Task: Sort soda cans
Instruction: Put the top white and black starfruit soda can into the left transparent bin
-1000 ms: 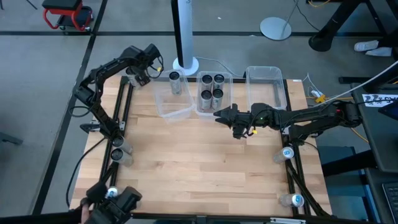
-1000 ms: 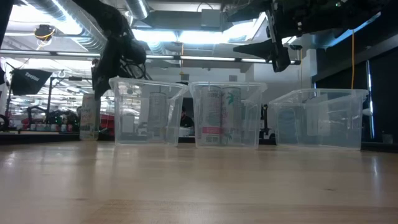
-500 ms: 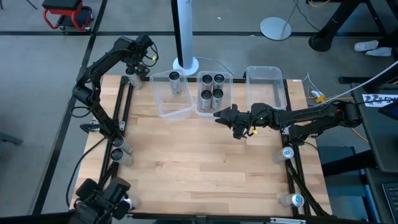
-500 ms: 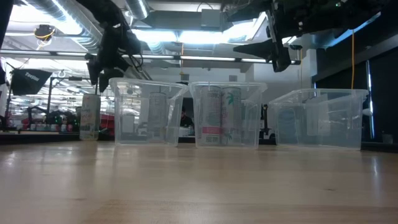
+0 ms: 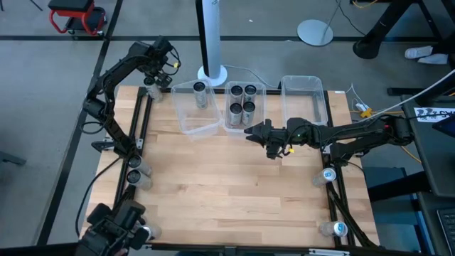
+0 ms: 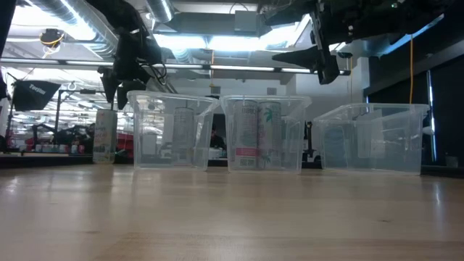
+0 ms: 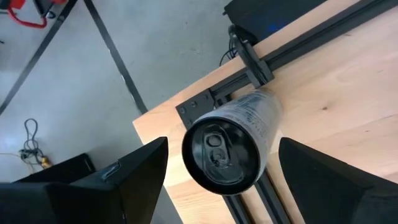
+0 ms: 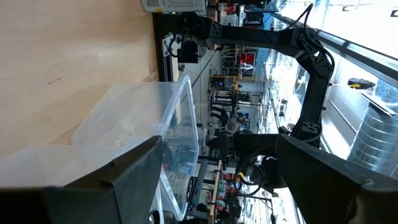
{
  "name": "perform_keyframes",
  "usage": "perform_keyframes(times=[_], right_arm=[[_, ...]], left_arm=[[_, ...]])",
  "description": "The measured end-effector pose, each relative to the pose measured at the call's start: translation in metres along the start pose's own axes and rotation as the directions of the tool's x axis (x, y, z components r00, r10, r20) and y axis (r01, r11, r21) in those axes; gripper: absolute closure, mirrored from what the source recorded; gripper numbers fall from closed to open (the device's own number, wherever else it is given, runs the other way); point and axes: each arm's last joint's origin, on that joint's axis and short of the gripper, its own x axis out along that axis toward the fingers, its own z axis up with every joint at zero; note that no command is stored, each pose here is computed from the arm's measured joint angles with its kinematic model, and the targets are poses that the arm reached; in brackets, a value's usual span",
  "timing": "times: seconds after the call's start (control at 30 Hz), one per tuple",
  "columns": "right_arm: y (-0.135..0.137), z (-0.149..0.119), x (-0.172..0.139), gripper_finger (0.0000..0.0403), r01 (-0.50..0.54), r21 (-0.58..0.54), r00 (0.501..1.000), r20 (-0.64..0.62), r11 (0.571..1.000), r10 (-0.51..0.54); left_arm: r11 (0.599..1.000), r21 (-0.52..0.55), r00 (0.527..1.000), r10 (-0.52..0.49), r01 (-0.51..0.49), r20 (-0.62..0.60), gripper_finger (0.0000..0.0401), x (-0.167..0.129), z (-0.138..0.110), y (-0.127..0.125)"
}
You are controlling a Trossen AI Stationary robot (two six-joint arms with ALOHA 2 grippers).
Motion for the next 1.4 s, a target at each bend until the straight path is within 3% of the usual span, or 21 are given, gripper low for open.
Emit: perform_keyframes(times=[0.3,0.47,0.9,1.4], right_arm=[[0.000,0.000,0.000,0.0091,0.001,0.000,1.000,0.000,1.000,-0.001],[0.000,0.000,0.000,0.0091,0.001,0.000,1.000,0.000,1.000,-0.001],[0.000,0.000,0.000,0.0091,0.001,0.000,1.000,0.000,1.000,-0.001],[0.000,0.000,0.000,0.0091,0.002,-0.018,1.000,0.000,1.000,-0.002]], left_arm=[[1.000,-0.005,0.997,-0.001,0.000,-0.079,0.0105,0.023,0.008,-0.003],[0.998,0.033,0.988,0.051,-0.047,-0.142,0.0105,0.033,0.009,-0.006],[0.998,0.038,0.988,0.060,-0.055,-0.141,0.0105,0.033,0.009,-0.006],[0.988,0.152,0.991,0.015,0.005,-0.129,0.0105,0.027,0.010,-0.018]])
